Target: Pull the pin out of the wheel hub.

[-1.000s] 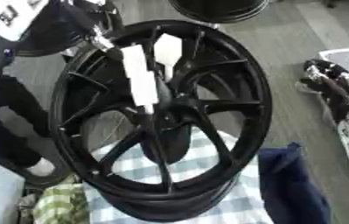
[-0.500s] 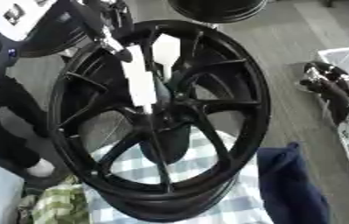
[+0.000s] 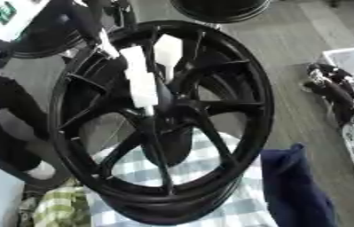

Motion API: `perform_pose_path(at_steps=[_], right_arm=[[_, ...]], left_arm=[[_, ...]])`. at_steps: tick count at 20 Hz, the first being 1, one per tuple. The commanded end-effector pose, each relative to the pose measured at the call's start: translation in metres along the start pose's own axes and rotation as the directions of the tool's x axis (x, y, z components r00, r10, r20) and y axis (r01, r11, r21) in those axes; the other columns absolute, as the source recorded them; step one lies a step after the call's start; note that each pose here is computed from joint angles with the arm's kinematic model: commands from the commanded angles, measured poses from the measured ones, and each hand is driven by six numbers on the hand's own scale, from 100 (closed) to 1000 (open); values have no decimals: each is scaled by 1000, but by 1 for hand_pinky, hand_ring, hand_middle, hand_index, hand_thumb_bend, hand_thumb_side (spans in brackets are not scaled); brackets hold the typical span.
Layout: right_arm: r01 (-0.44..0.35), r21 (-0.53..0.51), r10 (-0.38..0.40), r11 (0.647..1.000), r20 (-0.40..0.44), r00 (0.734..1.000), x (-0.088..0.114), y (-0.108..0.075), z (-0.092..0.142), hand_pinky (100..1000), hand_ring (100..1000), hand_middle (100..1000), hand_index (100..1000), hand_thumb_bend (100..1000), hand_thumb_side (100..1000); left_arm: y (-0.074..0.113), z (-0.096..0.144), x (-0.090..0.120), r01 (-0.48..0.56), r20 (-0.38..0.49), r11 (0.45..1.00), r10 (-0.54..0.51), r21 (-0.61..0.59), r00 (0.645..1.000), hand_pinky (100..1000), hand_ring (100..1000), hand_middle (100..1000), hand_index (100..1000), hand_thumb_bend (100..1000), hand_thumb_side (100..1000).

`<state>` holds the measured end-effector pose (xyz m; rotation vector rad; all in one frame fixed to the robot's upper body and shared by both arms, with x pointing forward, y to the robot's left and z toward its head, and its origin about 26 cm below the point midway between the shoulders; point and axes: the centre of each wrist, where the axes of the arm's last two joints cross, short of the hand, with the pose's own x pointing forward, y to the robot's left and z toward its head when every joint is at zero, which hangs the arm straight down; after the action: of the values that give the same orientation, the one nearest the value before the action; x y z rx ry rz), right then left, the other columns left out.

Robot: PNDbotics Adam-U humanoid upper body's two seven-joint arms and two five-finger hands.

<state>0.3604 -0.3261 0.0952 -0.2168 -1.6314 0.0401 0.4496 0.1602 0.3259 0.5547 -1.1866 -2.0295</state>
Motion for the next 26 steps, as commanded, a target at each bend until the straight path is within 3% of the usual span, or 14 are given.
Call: perform_pose_path(at_steps=[1, 13, 16, 26], right_arm=[[-9, -4, 9, 1000, 17, 1000, 6, -4, -2, 884, 716, 740, 816, 167, 444], [-7, -4, 7, 1000, 13, 1000, 5, -4, -1, 884, 716, 740, 817, 164, 446], [-6, -3, 6, 1000, 12, 1000, 4, -4, -1, 884, 716, 740, 817, 163, 447], [-4, 0, 4, 1000, 9, 1000, 4, -3, -1, 885, 717, 740, 817, 160, 450]], left_arm=[[8, 12, -3, 23, -42, 1000, -22, 21, 999, 904, 792, 741, 803, 655, 462], [2, 12, 3, 24, -38, 1000, -23, 5, 999, 897, 783, 725, 780, 657, 452], [-1, 9, 3, 22, -53, 1000, -22, -5, 998, 890, 775, 716, 770, 579, 439], [-2, -3, 11, -7, -53, 1000, 6, -18, 999, 883, 764, 701, 743, 559, 470]])
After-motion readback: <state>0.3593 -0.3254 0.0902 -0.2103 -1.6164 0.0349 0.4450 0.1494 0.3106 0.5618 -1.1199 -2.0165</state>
